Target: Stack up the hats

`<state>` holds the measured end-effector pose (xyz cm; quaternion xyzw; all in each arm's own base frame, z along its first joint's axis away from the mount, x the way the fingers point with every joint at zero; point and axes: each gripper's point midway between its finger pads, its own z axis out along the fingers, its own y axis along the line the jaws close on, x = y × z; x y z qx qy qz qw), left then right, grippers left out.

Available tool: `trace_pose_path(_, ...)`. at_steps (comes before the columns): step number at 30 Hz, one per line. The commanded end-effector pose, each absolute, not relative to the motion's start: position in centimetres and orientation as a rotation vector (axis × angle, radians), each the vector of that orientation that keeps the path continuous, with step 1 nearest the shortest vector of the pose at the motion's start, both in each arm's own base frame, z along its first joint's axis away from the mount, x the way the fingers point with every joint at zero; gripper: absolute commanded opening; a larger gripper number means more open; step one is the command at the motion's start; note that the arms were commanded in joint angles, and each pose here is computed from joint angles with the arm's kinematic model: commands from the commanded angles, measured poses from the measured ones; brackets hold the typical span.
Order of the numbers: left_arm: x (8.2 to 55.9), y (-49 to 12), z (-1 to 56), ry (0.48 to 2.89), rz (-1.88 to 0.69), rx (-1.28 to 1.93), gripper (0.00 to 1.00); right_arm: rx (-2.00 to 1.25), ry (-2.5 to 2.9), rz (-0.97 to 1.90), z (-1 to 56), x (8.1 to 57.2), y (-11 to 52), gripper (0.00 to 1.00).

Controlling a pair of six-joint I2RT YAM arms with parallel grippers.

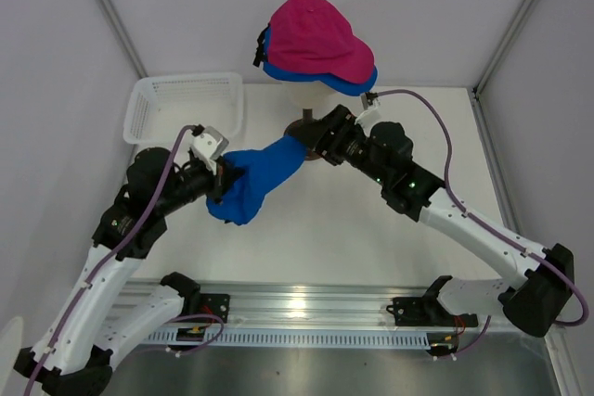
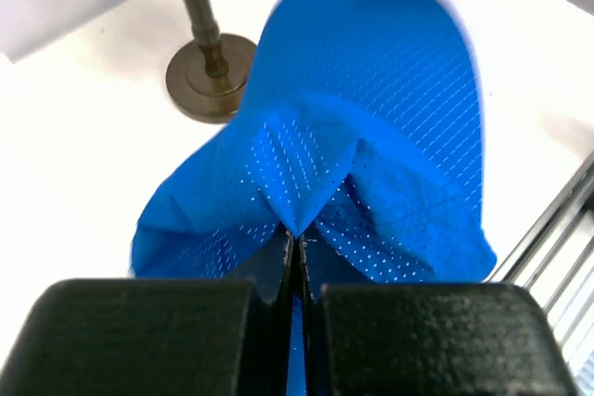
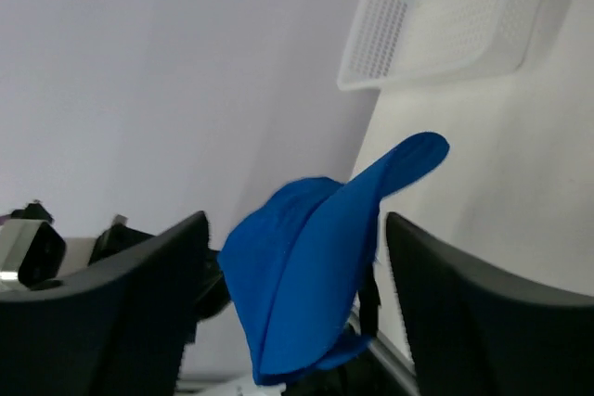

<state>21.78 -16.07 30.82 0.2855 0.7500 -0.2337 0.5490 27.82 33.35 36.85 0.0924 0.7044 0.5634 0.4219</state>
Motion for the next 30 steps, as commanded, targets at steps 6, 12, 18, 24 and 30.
trace_pose_path(6, 20.3, -17.8, 31.5, 1.563, -0.556, 0.978, 0.01, 0.081, 1.968, 1.478, 35.9, 25.8, 31.0, 0.93)
trace_pose_path(12, 19.4, -17.2, 34.4, 1.413, -0.503, 0.976, 0.01, 0.26, 2.08, 1.577, 33.0, 26.1, 29.6, 0.93)
trace_pose_path(18, 19.0, -17.9, 35.7, 1.36, -0.541, 0.997, 0.01, 0.569, 2.014, 1.803, 30.3, 24.7, 29.0, 0.93)
trace_pose_path(24, 19.0, -19.1, 34.9, 1.372, -0.614, 1.032, 0.01, 0.78, 1.812, 1.905, 30.9, 24.8, 27.4, 0.93)
trace_pose_path(30, 19.2, -19.6, 34.5, 1.379, -0.641, 1.036, 0.01, 0.839, 1.825, 1.962, 31.9, 24.7, 29.3, 0.94)
